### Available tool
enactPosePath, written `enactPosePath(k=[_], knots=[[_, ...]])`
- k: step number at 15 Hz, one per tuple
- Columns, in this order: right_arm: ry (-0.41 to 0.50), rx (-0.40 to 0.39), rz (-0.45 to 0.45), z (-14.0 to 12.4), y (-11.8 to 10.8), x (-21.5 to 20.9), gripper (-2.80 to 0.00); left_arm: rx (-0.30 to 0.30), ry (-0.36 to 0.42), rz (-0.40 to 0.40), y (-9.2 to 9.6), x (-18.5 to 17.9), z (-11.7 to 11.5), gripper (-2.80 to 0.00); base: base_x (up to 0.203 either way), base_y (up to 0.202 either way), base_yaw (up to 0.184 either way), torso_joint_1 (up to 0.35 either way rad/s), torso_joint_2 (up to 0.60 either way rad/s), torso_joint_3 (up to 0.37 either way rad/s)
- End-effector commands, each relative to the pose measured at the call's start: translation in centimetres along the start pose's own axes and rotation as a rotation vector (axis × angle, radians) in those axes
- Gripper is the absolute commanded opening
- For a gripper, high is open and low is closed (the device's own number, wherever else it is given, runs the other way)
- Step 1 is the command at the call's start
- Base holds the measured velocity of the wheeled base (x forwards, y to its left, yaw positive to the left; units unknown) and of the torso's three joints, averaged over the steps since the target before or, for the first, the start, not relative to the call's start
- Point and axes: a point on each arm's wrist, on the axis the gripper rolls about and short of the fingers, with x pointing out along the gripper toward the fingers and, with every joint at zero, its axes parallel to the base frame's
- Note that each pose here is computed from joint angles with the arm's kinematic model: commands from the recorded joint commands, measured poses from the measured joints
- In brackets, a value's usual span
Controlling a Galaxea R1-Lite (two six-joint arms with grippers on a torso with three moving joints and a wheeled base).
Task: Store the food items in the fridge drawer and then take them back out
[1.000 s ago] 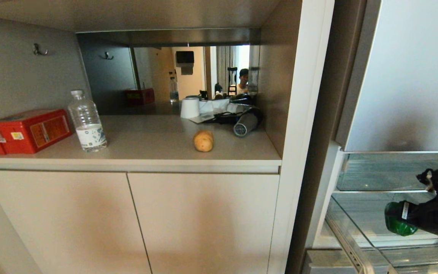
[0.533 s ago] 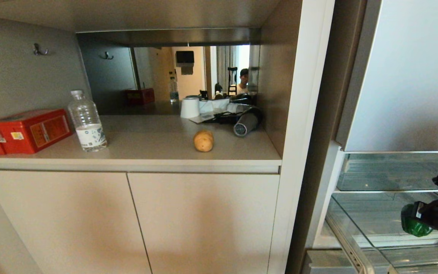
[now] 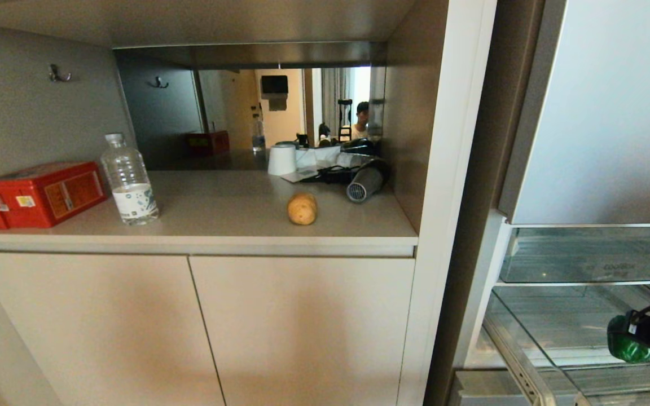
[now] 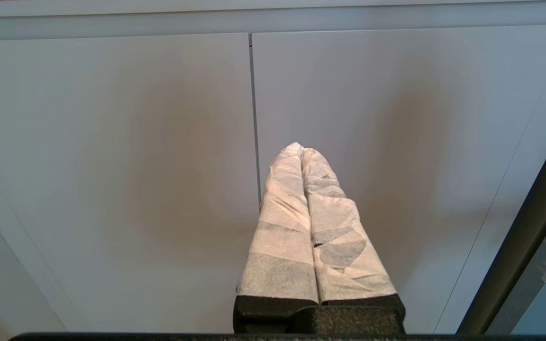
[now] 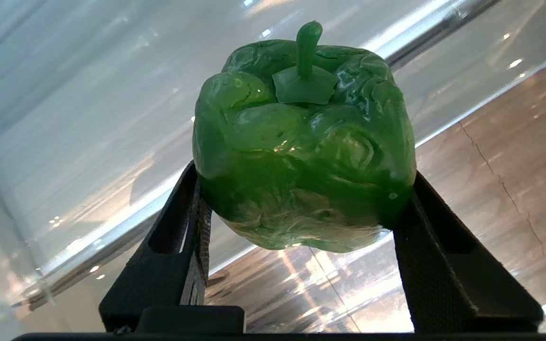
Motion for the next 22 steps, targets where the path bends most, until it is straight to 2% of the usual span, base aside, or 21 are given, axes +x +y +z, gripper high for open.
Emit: enactPosePath(k=[1, 13, 14, 22], knots=[[0.005, 0.003, -0.004, -0.1, -0.2, 0.2, -2.80, 0.000, 0.011, 0.000, 0.0, 0.1, -0.3, -2.80, 0.000, 0.000, 0.000, 0.000, 0.00, 0.000], [0.003, 0.005, -0.012, -0.6, -0.5, -1.2, -2.80, 0.000, 0.011, 0.000, 0.0, 0.1, -0.3, -2.80, 0.000, 0.000, 0.000, 0.000, 0.00, 0.000], [0.003, 0.004, -0.012, -0.6, -0.5, -1.2, 0.00, 0.000, 0.009, 0.000, 0.0, 0.1, -0.3, -2.80, 0.000, 0.000, 0.000, 0.000, 0.00, 0.000], [-0.002, 0.005, -0.012, -0.6, -0.4, -1.5, 0.00, 0.000, 0.011, 0.000, 0.0, 0.1, -0.3, -2.80, 0.000, 0.000, 0.000, 0.000, 0.00, 0.000]])
